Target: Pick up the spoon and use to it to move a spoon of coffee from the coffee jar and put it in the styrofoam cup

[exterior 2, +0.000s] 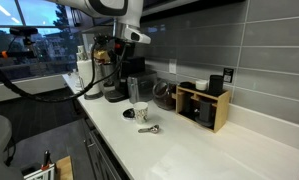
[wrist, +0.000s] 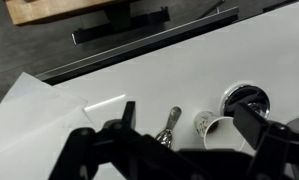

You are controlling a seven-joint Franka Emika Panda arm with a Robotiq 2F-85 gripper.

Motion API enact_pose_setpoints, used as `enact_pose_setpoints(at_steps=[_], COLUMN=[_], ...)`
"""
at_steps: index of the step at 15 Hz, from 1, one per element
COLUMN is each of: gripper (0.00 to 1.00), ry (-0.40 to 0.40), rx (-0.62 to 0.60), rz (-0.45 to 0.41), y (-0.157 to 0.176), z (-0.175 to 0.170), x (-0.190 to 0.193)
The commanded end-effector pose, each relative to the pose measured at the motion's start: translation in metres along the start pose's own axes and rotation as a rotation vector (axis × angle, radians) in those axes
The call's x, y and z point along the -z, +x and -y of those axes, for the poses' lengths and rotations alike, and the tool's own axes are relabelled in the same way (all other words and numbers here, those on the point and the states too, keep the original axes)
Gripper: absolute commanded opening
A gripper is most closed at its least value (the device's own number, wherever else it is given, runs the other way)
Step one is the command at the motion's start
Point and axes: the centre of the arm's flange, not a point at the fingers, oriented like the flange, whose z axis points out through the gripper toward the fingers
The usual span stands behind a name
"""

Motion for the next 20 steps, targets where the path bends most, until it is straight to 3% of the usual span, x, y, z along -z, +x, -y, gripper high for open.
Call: enact_pose_setpoints(at_steps=[1,5,6,9,18,20], gripper=[1.0,1.0,1.0,1.0,1.0,1.0], ry=[0.071,0.049,0.051,0.049,0.05,0.026], rx=[0.043,0.049,0.036,0.036,0.038,0.011], rz=[-0.046,-0.149,-0.119,-0.13,-0.137,-0.101], y=[0.034,0.059,0.056,0.063,0.062,0.07], z=[0.009,0.002,0.006,0.003,0.003,0.0], x=[-0.057,-0.111,-0.086,-0.106,-0.103,-0.118])
